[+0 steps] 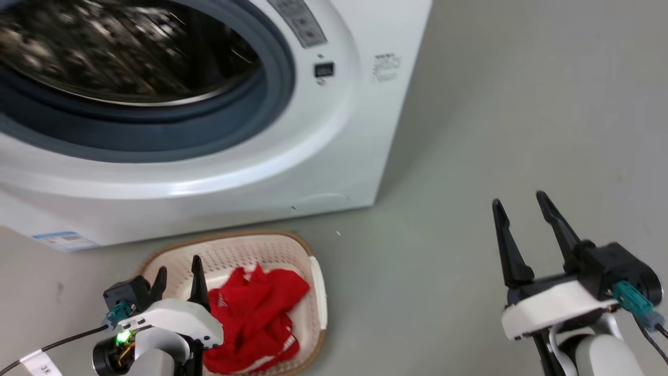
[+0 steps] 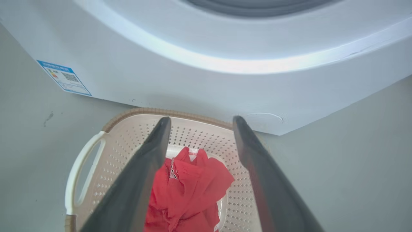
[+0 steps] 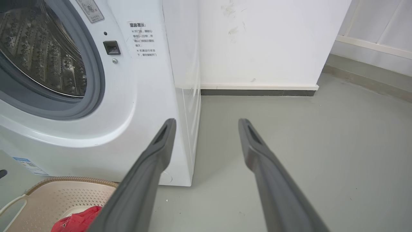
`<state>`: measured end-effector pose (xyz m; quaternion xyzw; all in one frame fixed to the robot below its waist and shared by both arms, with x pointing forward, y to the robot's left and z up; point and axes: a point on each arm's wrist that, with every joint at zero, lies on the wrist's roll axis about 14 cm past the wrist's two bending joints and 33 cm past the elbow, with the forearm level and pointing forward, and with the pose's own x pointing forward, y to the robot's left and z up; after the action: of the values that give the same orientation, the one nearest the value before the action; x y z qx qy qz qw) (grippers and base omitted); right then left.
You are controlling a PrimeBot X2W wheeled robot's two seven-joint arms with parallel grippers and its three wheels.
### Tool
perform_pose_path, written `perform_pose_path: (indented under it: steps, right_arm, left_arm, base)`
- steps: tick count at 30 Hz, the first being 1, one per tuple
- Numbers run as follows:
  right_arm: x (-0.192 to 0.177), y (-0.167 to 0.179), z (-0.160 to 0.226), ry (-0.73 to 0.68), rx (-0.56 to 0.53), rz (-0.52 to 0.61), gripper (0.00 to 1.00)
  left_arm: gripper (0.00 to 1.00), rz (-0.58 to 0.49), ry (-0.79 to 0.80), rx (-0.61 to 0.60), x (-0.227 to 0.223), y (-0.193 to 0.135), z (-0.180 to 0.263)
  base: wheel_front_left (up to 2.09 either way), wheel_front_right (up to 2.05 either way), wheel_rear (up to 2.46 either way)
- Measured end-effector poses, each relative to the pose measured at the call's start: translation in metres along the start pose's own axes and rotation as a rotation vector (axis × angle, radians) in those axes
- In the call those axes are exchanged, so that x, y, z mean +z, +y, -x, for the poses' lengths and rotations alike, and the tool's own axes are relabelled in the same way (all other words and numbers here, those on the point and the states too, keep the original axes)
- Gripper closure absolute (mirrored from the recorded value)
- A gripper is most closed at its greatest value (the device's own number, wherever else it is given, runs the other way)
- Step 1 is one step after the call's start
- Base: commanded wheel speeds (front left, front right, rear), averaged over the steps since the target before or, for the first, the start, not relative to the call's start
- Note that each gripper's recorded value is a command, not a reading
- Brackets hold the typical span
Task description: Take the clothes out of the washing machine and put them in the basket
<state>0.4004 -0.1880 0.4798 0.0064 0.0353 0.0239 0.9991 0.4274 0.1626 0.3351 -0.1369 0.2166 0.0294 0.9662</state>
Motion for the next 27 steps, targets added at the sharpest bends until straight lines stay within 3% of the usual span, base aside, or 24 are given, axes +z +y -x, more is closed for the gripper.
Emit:
perform_pose_path:
  steps: [1, 6, 14, 22, 27]
  right_arm:
    - [0.008, 0.006, 0.004, -0.018, 0.015, -0.001, 0.0]
    - [0.022, 0.016, 0.012, -0.049, 0.045, 0.002, 0.0]
    - [0.039, 0.027, 0.03, -0.084, 0.073, 0.011, 0.0]
    - [0.043, 0.026, 0.053, -0.093, 0.066, 0.014, 0.0]
    - [0.047, 0.028, 0.061, -0.11, 0.07, 0.015, 0.0]
  left_arm:
    - [0.0, -0.008, -0.104, -0.003, 0.033, 0.003, 0.013]
    - [0.0, -0.03, -0.283, -0.034, 0.088, -0.001, 0.038]
    - [0.0, -0.145, -0.506, -0.091, 0.148, -0.02, 0.087]
    - [0.0, -0.281, -0.602, -0.142, 0.166, -0.033, 0.123]
    - [0.0, -0.285, -0.586, -0.127, 0.16, -0.029, 0.134]
  base:
    - [0.0, 0.0, 0.0]
    - [0.0, 0.0, 0.0]
    - [0.0, 0.0, 0.0]
    - [0.0, 0.0, 0.0]
    - [0.0, 0.0, 0.0]
